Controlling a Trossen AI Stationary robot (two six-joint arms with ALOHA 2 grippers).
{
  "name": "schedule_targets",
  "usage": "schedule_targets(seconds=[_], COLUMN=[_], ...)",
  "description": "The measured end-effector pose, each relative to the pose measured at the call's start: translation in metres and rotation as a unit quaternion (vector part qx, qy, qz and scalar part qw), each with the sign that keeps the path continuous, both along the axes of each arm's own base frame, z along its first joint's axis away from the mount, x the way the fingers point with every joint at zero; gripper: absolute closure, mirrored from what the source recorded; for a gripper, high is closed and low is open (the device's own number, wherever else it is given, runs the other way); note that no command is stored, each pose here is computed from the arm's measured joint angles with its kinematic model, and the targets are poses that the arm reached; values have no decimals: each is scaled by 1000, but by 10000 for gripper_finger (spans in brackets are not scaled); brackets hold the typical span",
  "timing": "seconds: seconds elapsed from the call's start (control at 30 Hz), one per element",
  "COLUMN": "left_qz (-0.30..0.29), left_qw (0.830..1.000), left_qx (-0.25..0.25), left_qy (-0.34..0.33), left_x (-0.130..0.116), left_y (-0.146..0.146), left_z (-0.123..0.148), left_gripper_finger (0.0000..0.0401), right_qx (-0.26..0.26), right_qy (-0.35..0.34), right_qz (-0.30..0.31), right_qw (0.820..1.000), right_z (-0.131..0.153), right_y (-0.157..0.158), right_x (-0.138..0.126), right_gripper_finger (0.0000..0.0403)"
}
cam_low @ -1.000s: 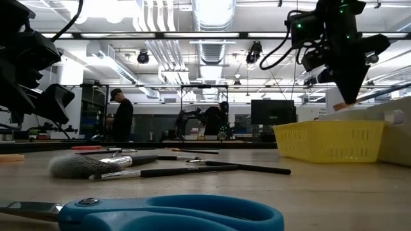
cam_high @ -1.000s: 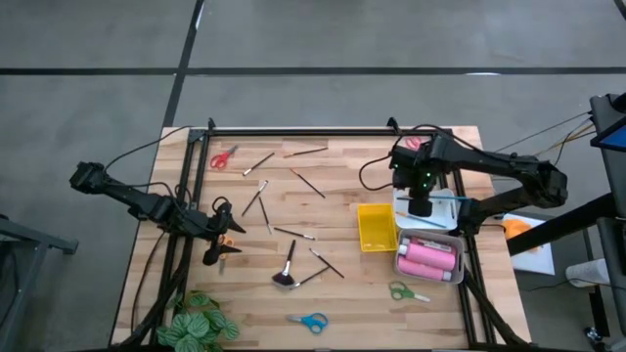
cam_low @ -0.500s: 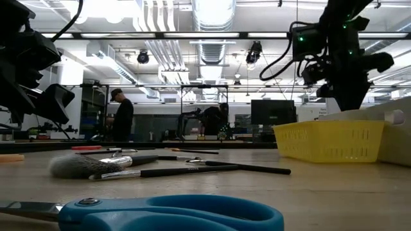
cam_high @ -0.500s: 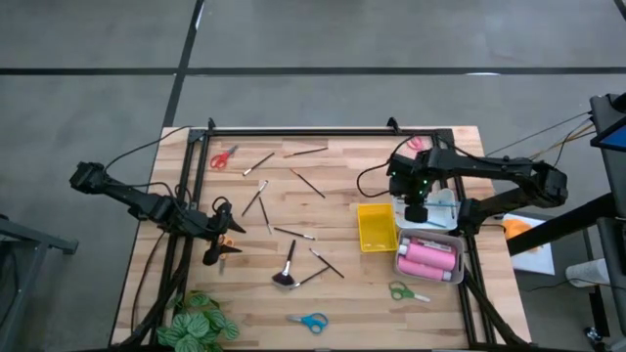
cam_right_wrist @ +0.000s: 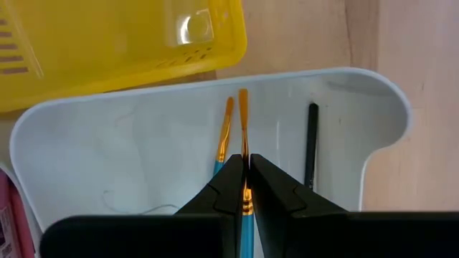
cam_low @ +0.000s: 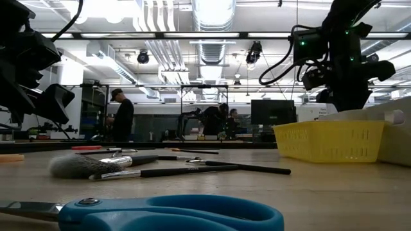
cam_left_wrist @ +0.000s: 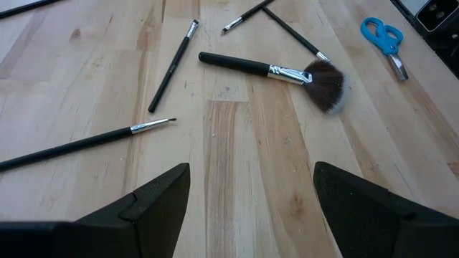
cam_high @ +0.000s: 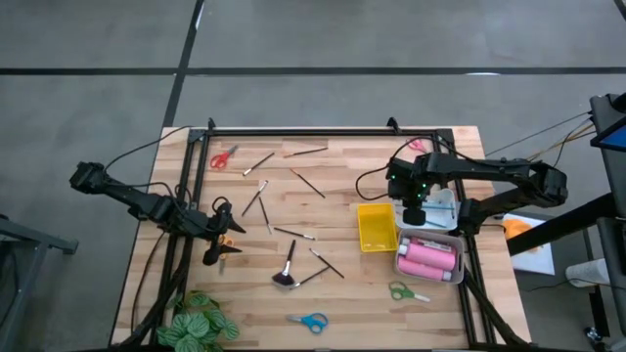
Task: Pick & Place Paint Supplies
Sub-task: Put the blue paint brush into the white bin, then put the black paint brush into the white bin
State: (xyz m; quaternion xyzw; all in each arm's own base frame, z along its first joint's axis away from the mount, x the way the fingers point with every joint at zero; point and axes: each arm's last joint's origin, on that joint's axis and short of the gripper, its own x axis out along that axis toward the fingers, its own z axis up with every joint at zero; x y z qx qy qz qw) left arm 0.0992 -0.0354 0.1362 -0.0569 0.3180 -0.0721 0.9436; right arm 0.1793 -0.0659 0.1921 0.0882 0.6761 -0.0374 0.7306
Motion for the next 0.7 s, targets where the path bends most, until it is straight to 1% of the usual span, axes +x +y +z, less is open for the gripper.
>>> schedule_targets(seconds=[0.47,0.57,0.7], left_qz=[0,0,0], left_qw=[1000,1000,1000], left_qx=[0,0,0], left_qy=[0,0,0], left_x=[0,0,0], left_y=[0,0,0], left_z=[0,0,0], left_gripper_finger=[101,101,101], right_qx=[-1,-2,-3], right_qy=[0,-1,1], right_qz=[9,9,-14], right_qw=[1000,1000,1000], right_z=[0,1,1], right_y=[2,5,5], right_x=[1,2,2], right_gripper_finger=[379,355,301])
